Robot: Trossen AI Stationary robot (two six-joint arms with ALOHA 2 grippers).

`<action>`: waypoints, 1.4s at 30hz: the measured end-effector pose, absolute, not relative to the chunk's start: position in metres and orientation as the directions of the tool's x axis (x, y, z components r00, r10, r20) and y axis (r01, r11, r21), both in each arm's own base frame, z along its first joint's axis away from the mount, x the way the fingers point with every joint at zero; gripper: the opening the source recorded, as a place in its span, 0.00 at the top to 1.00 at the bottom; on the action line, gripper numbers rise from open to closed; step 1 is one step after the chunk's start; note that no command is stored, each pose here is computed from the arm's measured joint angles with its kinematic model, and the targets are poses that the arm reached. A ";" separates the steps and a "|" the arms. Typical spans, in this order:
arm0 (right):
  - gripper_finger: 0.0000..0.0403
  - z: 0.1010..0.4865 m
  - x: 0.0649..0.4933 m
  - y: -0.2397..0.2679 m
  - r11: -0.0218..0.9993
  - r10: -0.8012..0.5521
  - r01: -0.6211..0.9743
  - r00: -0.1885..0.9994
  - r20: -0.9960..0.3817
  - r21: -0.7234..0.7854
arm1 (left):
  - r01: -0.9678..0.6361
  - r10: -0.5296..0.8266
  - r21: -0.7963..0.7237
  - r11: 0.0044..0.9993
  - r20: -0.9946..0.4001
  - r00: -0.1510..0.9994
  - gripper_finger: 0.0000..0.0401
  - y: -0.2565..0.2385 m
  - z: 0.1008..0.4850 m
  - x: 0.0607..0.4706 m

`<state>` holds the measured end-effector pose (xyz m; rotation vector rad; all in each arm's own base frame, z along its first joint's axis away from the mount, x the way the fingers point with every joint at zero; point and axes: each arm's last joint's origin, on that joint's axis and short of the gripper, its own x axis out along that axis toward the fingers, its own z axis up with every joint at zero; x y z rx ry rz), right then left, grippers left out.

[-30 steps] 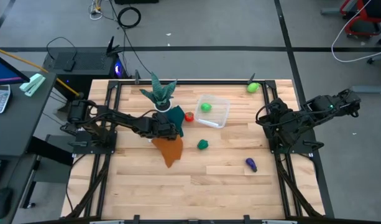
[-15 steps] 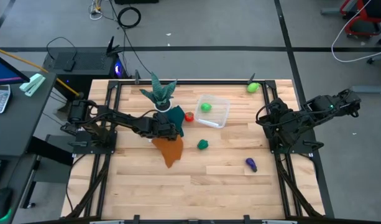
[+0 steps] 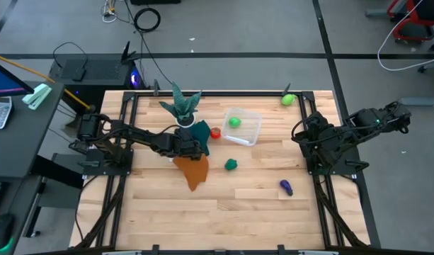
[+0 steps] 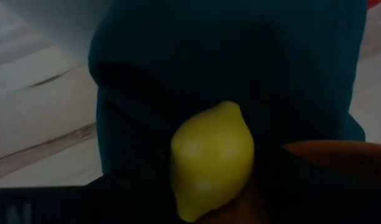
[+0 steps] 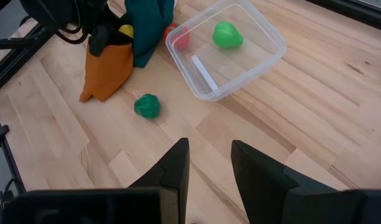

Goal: Pick and placing Produce into tupperware
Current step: Put the yellow lemon into the transparent bin

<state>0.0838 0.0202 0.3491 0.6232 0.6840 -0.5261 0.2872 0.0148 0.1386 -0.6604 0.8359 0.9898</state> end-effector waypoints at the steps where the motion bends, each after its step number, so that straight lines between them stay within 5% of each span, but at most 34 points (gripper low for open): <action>1: 0.79 0.349 0.084 0.020 0.698 -0.238 0.626 0.661 -0.711 0.348 | -0.905 0.445 -0.106 0.411 -0.844 0.301 0.47 0.014 0.139 0.287; 26: 0.79 0.349 0.084 0.020 0.701 -0.238 0.623 0.663 -0.709 0.347 | -0.865 0.459 -0.150 0.478 -0.798 0.391 0.47 0.003 0.188 0.286; 42: 0.79 0.349 0.084 0.020 0.701 -0.237 0.621 0.666 -0.707 0.350 | -0.721 0.382 -0.328 0.611 -0.676 0.631 0.47 -0.034 0.252 0.319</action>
